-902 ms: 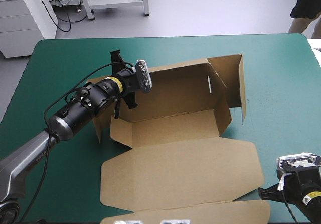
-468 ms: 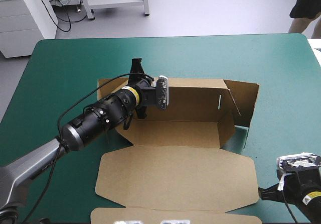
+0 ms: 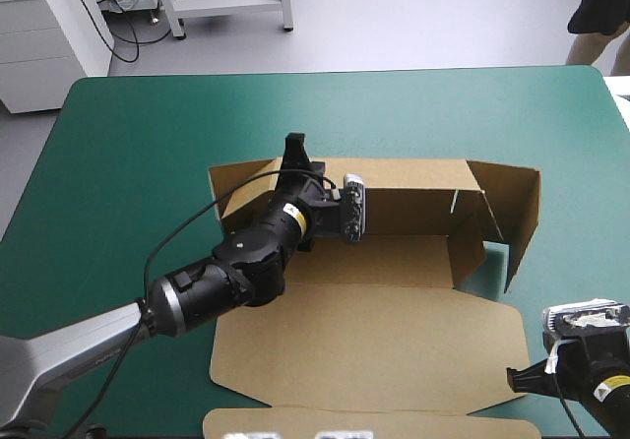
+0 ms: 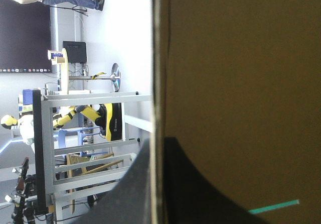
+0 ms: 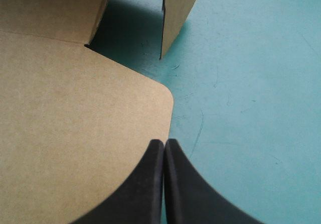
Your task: Fold the box
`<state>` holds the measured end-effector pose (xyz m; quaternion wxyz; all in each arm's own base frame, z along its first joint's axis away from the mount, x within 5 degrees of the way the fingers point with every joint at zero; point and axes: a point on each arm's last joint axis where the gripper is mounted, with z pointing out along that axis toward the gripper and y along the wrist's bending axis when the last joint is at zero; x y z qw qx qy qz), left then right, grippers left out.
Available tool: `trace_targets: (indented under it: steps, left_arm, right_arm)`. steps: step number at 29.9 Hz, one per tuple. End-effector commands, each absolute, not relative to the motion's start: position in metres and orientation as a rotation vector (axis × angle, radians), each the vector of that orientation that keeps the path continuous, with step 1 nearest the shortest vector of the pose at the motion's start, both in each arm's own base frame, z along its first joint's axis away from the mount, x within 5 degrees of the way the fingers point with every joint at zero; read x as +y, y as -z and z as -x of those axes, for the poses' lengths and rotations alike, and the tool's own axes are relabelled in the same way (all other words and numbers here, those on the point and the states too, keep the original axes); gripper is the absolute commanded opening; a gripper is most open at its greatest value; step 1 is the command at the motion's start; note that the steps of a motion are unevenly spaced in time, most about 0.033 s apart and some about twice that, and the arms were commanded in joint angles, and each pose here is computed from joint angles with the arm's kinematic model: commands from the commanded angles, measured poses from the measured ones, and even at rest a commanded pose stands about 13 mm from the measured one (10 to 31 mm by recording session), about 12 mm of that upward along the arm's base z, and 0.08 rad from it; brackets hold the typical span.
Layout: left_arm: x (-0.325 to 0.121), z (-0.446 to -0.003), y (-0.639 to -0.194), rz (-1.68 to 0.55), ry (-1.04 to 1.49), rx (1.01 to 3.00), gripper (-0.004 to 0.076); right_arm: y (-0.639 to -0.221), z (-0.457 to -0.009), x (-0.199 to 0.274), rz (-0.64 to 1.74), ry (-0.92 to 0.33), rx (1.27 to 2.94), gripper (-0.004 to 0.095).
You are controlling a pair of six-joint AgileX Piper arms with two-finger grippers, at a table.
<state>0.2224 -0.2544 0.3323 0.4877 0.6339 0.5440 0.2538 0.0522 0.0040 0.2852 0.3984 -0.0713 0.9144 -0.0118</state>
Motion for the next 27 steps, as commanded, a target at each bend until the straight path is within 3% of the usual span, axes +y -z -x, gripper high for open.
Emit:
trace_targets:
  steps: [1, 11, 27]
  left_arm:
    - [-0.255, -0.212, -0.337, -1.527, -0.690, 1.277, -0.0010]
    - [-0.271, -0.185, -0.312, -1.457, -0.756, 1.150, -0.0010]
    - [-0.274, -0.186, -0.302, -1.470, -0.800, 1.161, -0.0010]
  right_arm:
    - [-0.296, -0.057, 0.004, 0.176, 0.040, 2.247, -0.0020]
    - [-0.296, -0.057, 0.004, 0.176, 0.040, 2.247, -0.0019]
    - [-0.296, -0.057, 0.004, 0.176, 0.040, 2.247, -0.0010]
